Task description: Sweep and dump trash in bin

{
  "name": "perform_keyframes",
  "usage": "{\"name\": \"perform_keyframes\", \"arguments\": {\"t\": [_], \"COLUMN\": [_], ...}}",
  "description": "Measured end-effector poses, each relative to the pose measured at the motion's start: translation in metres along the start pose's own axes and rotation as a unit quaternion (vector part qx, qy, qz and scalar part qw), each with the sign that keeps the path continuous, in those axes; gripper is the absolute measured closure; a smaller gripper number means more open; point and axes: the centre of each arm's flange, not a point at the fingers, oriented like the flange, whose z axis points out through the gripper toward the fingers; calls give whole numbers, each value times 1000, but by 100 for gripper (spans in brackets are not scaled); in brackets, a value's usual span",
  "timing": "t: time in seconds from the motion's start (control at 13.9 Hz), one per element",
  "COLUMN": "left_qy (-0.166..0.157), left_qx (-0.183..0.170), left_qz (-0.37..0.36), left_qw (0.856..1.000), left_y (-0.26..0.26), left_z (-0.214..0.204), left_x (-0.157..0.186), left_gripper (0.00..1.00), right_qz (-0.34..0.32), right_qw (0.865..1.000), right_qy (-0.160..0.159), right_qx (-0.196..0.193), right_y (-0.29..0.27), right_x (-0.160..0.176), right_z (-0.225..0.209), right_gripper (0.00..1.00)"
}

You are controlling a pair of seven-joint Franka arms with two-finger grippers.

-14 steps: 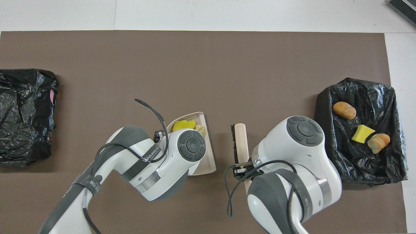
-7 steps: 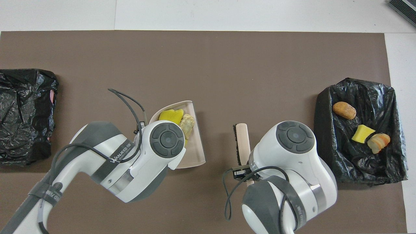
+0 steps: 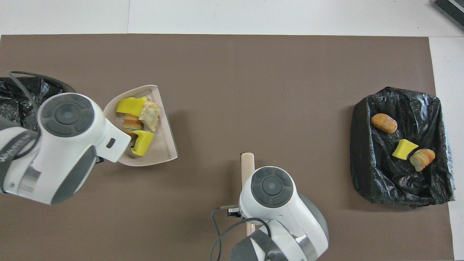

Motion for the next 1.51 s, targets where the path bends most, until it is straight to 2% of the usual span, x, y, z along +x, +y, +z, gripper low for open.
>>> {"name": "perform_keyframes", "arguments": {"t": [0.36,0.57,0.72,0.86,0.93,1.08,1.37,1.51], "left_qy": [-2,0,-11,-27,-35,-46,-131,-176], "left_qx": [1,34,52,67,72,76,74,64], "left_qz": [-70,-55,-44,-21,-7,13,87,120], "left_qw": [998,998,998,997,997,996,985,975], "left_y": [-71,-98,-111,-122,-128,-141,-156,-160], "left_z": [33,55,69,74,73,76,97,110], "left_x": [-166,-258,-327,-382,-400,-412,-401,-396], "left_gripper": [67,67,67,67,67,67,67,67], "right_qz": [14,1,-4,-3,-5,-10,-9,-10], "right_qw": [1000,1000,1000,999,999,999,1000,1000], "right_qy": [4,-3,-8,-11,-12,-11,-12,-9], "right_qx": [-6,-20,-26,-31,-33,-31,-27,-23], "right_y": [-59,-79,-87,-92,-96,-103,-106,-108], "right_x": [-47,-61,-59,-54,-53,-55,-55,-54], "right_z": [4,21,39,56,65,75,75,70], "right_gripper": [75,75,75,75,75,75,75,59]}}
